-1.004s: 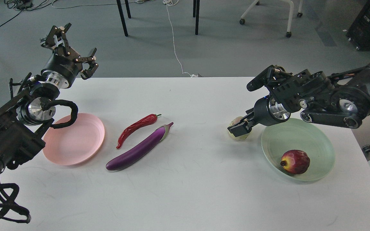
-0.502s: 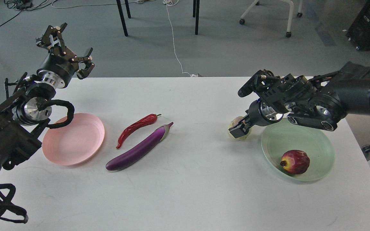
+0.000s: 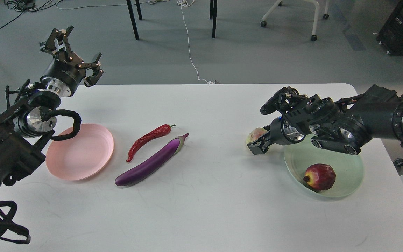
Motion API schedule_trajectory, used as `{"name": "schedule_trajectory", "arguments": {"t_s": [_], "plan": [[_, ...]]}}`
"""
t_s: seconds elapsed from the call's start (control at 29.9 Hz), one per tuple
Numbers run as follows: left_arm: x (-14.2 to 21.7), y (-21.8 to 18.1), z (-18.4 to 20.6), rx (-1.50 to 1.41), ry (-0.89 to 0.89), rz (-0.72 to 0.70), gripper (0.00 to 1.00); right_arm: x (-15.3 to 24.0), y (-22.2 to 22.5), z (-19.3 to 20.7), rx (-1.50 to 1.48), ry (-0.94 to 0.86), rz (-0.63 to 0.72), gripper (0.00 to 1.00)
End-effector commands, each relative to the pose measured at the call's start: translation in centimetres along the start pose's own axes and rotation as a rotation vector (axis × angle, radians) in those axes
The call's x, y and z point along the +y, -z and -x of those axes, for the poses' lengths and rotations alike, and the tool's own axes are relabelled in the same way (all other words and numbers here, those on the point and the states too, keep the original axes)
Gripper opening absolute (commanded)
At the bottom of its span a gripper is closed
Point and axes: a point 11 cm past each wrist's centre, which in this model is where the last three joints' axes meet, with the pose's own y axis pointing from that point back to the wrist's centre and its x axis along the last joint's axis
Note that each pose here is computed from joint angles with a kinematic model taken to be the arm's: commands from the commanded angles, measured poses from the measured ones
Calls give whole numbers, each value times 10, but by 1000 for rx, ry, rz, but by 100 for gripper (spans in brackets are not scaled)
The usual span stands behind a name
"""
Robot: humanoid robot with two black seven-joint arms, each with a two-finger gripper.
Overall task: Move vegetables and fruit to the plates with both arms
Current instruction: 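Grasp the peach with the right gripper, then place the peach on the green plate beside the pomegranate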
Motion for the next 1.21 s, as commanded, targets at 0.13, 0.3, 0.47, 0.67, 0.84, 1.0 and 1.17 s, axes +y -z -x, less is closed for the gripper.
{"name": "schedule_trajectory", "arguments": {"t_s": [0.13, 0.3, 0.47, 0.67, 0.84, 1.0, 1.17], "plan": [[1, -2, -3, -3, -5, 3, 98, 53, -34, -20, -24, -63, 54, 54], [2, -5, -4, -7, -8, 5, 98, 75, -63, 20, -36, -9, 107, 55], [1, -4, -3, -5, -5, 4, 98, 87, -84, 67, -90, 39, 142, 55], [0, 1, 0, 0, -2, -2, 98, 82, -85, 104, -153, 78, 133, 65], [1, 0, -1, -1, -2, -1, 98, 79, -84, 117, -171, 96, 132, 81], [1, -1, -1, -2, -3, 1, 98, 80, -83, 115, -180, 84, 128, 96], [1, -2, -3, -5, -4, 1, 98, 87, -86, 97, -198, 24, 129, 97]]}}
